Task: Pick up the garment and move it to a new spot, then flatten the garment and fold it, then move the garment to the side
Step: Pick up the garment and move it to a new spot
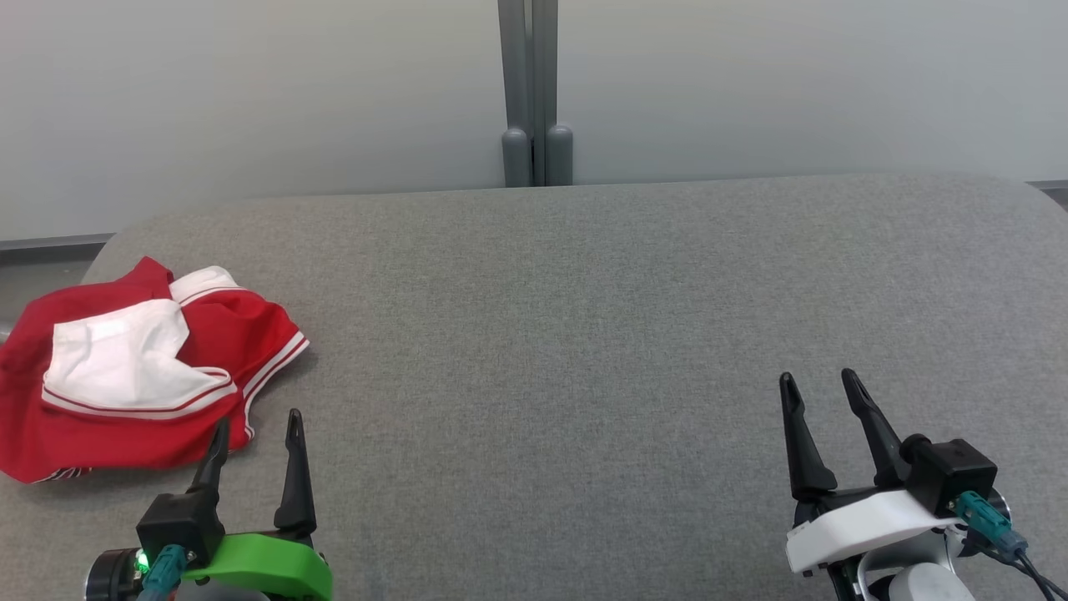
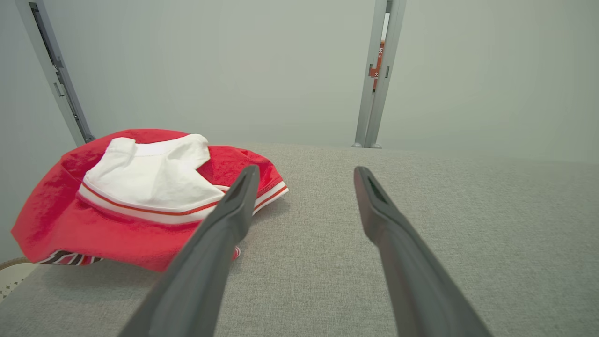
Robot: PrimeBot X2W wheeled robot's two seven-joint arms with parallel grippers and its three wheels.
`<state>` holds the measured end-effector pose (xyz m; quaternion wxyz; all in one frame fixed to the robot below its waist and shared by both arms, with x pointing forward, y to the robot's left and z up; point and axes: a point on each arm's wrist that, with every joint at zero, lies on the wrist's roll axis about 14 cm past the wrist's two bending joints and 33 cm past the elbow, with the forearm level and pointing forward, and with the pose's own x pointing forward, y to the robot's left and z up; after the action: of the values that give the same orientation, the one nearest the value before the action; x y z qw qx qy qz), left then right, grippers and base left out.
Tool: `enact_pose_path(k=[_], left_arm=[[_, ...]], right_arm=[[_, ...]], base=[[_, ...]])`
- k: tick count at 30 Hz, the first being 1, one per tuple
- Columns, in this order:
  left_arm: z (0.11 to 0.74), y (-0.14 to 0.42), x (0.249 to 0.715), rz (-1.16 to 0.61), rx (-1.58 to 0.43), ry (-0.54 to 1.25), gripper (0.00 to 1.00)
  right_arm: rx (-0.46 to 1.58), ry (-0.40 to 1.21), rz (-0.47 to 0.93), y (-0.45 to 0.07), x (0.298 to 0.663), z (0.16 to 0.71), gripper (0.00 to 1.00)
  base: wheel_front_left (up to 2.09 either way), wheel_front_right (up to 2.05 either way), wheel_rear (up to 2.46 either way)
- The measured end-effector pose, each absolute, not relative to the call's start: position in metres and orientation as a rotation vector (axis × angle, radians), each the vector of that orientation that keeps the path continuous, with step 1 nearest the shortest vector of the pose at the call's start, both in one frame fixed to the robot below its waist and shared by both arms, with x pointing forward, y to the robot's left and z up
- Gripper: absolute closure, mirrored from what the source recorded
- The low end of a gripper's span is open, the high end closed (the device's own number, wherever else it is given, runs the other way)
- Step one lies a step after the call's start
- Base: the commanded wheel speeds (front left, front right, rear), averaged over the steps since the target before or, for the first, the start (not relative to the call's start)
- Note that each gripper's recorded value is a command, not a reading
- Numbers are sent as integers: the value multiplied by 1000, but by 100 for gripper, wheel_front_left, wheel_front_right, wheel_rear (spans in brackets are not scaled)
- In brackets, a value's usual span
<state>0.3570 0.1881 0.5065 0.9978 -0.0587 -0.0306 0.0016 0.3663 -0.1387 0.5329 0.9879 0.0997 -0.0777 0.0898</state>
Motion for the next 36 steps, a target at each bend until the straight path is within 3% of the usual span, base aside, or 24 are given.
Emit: enact_pose_path(k=[16,36], left_arm=[[503,207,347,60,-105,-53,0],[499,293,286,330,-71,-46,0]], right_arm=[[215,-136,234,-120,370,528,0],[232,-77,469,-37,382,519,0]], base=[[0,0,0],[0,0,0]])
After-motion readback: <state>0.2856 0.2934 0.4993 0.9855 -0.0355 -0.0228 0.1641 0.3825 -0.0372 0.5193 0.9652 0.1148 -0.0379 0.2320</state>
